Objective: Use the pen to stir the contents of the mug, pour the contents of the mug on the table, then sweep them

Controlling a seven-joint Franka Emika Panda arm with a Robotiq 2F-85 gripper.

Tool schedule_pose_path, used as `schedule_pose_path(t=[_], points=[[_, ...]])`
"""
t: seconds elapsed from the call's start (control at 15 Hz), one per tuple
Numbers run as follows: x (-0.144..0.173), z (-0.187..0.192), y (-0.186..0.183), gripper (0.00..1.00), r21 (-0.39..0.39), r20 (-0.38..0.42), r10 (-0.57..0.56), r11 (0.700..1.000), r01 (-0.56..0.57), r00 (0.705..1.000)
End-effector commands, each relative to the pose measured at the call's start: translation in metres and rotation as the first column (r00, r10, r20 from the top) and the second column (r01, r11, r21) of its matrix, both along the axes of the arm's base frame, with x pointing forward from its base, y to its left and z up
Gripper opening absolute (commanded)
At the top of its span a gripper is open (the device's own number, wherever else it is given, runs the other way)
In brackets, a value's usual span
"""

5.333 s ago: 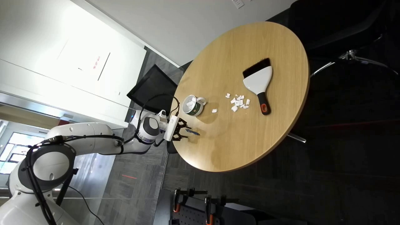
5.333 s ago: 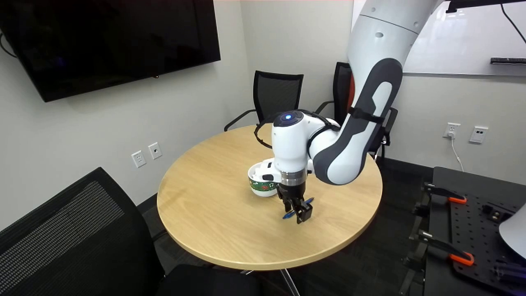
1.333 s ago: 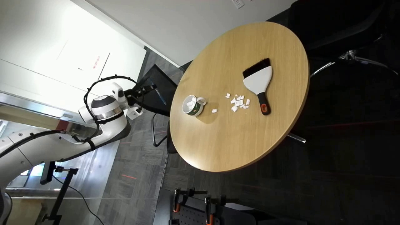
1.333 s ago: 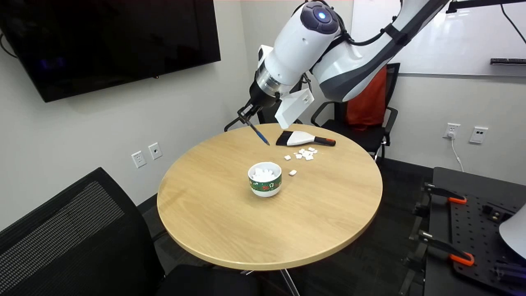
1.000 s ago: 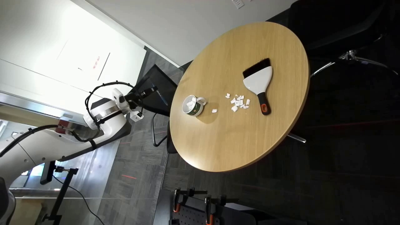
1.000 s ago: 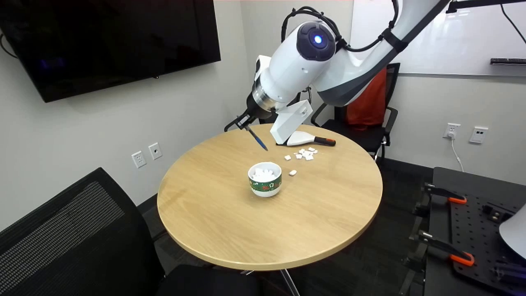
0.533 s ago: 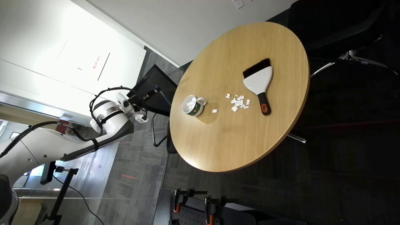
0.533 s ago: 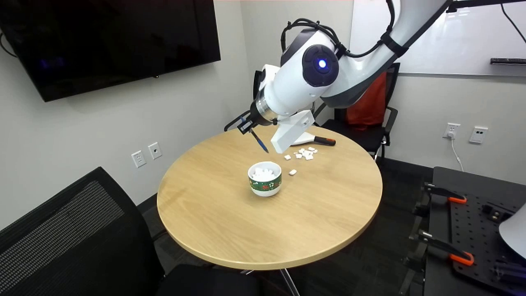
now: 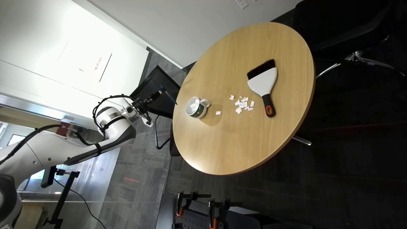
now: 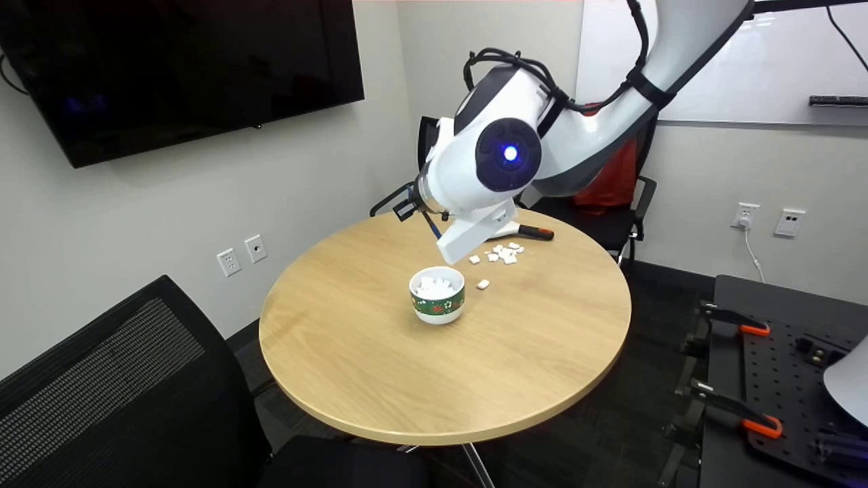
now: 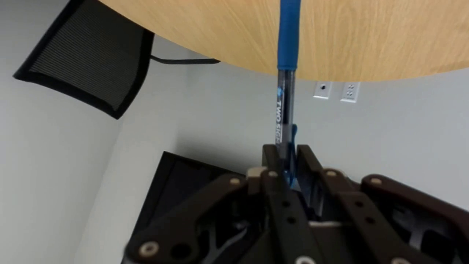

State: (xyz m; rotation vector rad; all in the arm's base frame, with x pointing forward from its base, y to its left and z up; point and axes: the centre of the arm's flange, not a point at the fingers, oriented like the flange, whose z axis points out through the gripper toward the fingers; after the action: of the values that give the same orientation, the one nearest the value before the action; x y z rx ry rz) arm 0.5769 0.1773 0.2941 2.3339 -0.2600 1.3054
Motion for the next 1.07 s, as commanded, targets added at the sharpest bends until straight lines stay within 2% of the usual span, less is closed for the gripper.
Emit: schedule_pose_path(t=[0.0, 0.2, 0.47, 0.6, 0.67, 0.73, 0.93, 1.0], points=[[-0.005, -0.030, 0.017, 0.04, -0.031, 0.102, -0.094, 0.995, 0.097, 0.990], [-0.013, -0.053, 0.028, 0.04, -0.021, 0.182, -0.147, 0.988, 0.154, 0.972], [-0.018, -0.079, 0.019, 0.04, 0.001, 0.256, -0.226, 0.972, 0.233, 0.940], [-0.016, -0.092, 0.011, 0.04, -0.002, 0.260, -0.242, 0.968, 0.251, 0.935], [-0.018, -0.084, 0.018, 0.04, -0.007, 0.229, -0.229, 0.972, 0.236, 0.946], [-0.018, -0.090, 0.016, 0.17, -0.005, 0.222, -0.234, 0.970, 0.241, 0.947], [-0.019, -0.091, 0.018, 0.17, 0.005, 0.213, -0.236, 0.971, 0.241, 0.948], [-0.019, -0.091, 0.019, 0.04, 0.006, 0.213, -0.235, 0.971, 0.239, 0.948]])
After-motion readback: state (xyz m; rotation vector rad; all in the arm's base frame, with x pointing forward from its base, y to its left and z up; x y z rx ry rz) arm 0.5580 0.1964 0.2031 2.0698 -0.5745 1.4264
